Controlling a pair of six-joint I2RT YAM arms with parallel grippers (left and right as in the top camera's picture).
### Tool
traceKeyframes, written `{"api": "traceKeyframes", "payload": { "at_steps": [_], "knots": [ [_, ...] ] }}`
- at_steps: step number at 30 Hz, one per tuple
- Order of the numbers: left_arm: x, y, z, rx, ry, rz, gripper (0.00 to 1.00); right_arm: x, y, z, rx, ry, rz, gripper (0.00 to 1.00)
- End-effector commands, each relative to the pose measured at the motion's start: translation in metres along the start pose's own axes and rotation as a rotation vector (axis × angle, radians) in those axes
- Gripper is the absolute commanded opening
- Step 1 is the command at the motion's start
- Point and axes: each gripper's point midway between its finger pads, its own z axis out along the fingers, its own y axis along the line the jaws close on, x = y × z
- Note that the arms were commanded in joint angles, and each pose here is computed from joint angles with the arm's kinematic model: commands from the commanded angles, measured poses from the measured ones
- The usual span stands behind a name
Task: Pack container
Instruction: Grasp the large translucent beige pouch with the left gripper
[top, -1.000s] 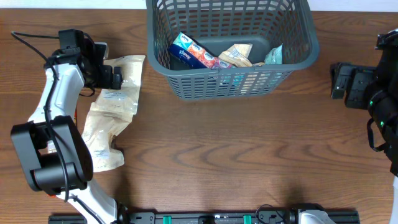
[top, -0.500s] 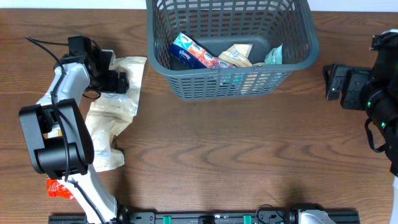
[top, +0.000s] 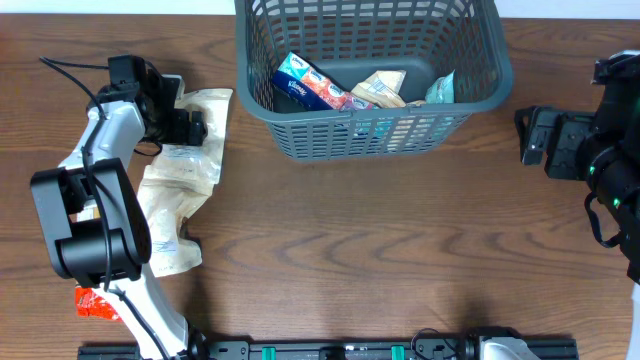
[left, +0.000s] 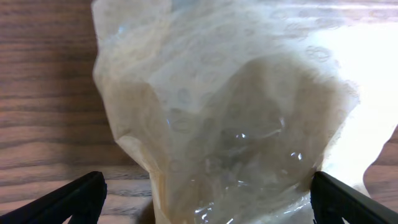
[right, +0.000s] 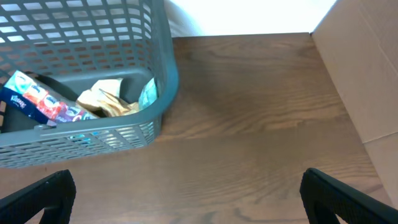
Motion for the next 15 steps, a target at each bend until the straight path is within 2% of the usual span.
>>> {"api": "traceKeyframes", "payload": {
  "at_steps": [1, 10, 12, 13, 15],
  "knots": [
    [0.0058, -0.0017, 0.0134, 0.020, 0.026, -0.027, 0.99, 0.0017, 0.0016, -0.0017, -0.007, 0.003, 0.010, 0.99],
    [0.0090, -0.0014, 0.0192, 0.023, 0.038, -0.044, 1.00, 0.0036, 0.0015, -0.0017, -0.007, 0.010, 0.009, 0.99],
    [0.0088, -0.0013, 0.0192, 0.022, 0.037, -0.043, 0.89, 0.0036, 0.0015, -0.0017, -0.007, 0.010, 0.009, 0.99],
    [0.0088, -0.0014, 0.0192, 0.023, 0.037, -0.043, 0.77, 0.0036, 0.0015, -0.0017, -0.007, 0.010, 0.009, 0.99],
    [0.0090, -0.0014, 0.0192, 0.023, 0.038, -0.043, 0.62, 0.0037, 0.0015, -0.0017, -0.007, 0.011, 0.009, 0.99]
  ]
}}
